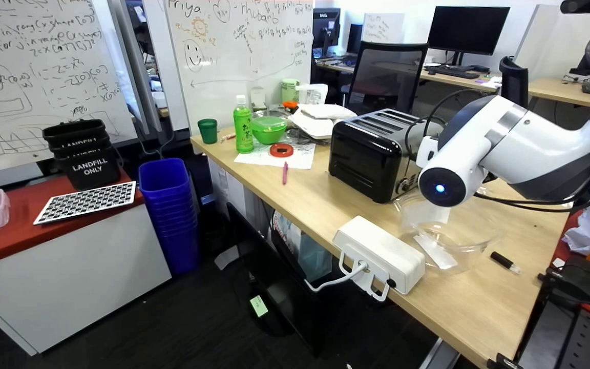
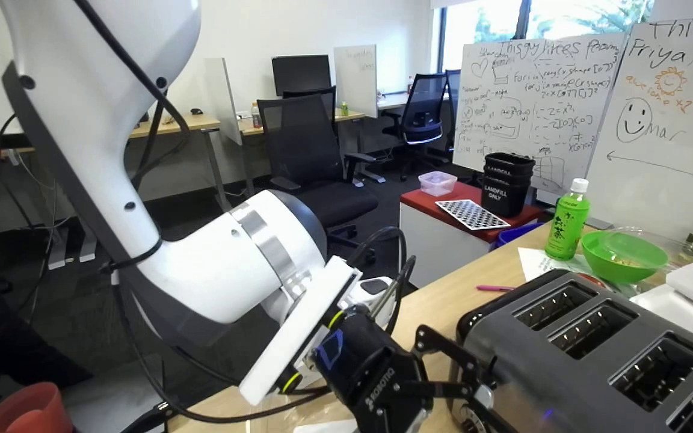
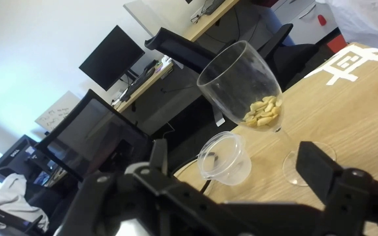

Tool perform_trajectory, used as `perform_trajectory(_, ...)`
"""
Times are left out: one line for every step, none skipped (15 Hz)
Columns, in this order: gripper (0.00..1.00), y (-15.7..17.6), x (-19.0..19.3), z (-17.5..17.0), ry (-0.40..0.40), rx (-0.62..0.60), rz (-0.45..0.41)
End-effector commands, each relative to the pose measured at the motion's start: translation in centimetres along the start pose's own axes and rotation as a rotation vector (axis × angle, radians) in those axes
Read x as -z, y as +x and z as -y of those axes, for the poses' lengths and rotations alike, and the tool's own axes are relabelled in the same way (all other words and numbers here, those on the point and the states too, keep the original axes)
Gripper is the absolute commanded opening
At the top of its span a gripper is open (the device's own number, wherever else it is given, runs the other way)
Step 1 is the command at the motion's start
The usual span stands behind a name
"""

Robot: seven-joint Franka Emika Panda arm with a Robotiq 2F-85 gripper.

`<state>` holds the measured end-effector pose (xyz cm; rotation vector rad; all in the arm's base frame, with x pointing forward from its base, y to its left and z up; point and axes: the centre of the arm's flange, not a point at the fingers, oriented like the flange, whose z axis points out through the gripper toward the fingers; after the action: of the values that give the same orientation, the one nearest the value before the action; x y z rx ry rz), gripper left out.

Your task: Pour the contents in the wine glass into the clear bowl

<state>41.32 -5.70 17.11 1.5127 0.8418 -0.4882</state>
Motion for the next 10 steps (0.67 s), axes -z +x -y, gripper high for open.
perform_trajectory(1.0,-0.1,-2.0,0.9,-0.008,0.155,-0.073)
perform_trajectory(1.0,0.1,-2.4,1.2,-0.004,0.194,-0.093)
perform_trajectory(1.0,0.6,-2.6,1.5,0.006,0.222,-0.105)
perform_trajectory(1.0,1.0,-2.9,1.9,0.009,0.252,-0.098)
perform_trajectory(1.0,1.3,-3.3,2.1,0.013,0.281,-0.086)
perform_trajectory(1.0,1.5,-3.9,2.3,0.023,0.305,-0.066)
perform_trajectory(1.0,1.6,-4.4,2.5,0.029,0.325,-0.052)
perform_trajectory(1.0,1.6,-4.9,2.6,0.036,0.344,-0.047)
perform_trajectory(1.0,1.6,-5.6,2.7,0.044,0.36,-0.043)
perform_trajectory(1.0,1.7,-6.1,2.8,0.055,0.377,-0.044)
